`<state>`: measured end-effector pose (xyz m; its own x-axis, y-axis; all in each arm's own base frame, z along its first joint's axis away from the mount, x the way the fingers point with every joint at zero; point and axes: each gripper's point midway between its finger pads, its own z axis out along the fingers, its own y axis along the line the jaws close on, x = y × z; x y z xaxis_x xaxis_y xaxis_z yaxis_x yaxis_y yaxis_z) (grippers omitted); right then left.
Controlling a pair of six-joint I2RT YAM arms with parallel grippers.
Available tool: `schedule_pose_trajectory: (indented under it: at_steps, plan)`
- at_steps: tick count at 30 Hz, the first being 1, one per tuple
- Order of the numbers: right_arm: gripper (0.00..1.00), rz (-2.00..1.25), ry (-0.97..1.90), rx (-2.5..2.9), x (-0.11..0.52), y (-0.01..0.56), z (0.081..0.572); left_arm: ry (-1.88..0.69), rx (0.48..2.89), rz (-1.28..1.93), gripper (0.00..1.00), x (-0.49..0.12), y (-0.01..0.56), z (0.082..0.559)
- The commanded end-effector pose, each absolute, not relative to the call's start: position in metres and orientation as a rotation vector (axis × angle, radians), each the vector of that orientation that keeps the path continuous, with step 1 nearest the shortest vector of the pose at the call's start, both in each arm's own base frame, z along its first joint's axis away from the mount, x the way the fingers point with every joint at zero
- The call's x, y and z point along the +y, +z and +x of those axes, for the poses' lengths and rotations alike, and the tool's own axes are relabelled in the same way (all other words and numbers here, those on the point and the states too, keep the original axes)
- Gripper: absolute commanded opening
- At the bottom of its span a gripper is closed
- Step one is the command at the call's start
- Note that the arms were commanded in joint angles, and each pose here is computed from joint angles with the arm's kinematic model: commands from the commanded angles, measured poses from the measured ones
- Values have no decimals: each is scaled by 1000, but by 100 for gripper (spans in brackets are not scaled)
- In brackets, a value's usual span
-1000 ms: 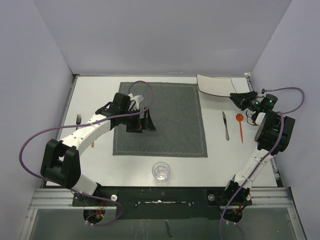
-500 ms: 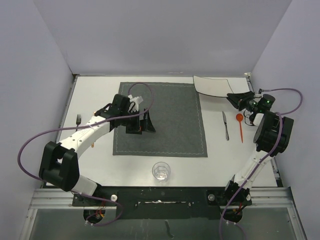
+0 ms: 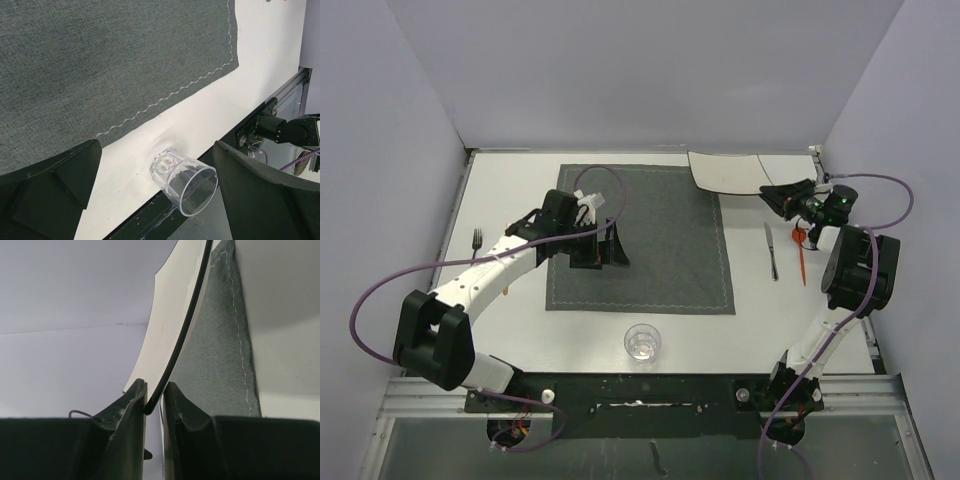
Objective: Set the dinner table for one person
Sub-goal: Place the plate on the napkin.
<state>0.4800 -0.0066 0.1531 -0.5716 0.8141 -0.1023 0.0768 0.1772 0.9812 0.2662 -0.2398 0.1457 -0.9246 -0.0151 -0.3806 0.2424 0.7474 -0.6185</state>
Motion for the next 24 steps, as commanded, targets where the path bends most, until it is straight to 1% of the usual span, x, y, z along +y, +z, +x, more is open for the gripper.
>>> schedule_pose_trajectory:
  at_steps: [1, 24]
  plan:
    - [0, 486, 1452, 1684, 13, 239, 469, -1002, 2508, 201, 96, -240, 167, 264]
    - [0, 402, 1505, 1698, 58, 246, 449, -971, 2529, 216, 96, -233, 170, 249]
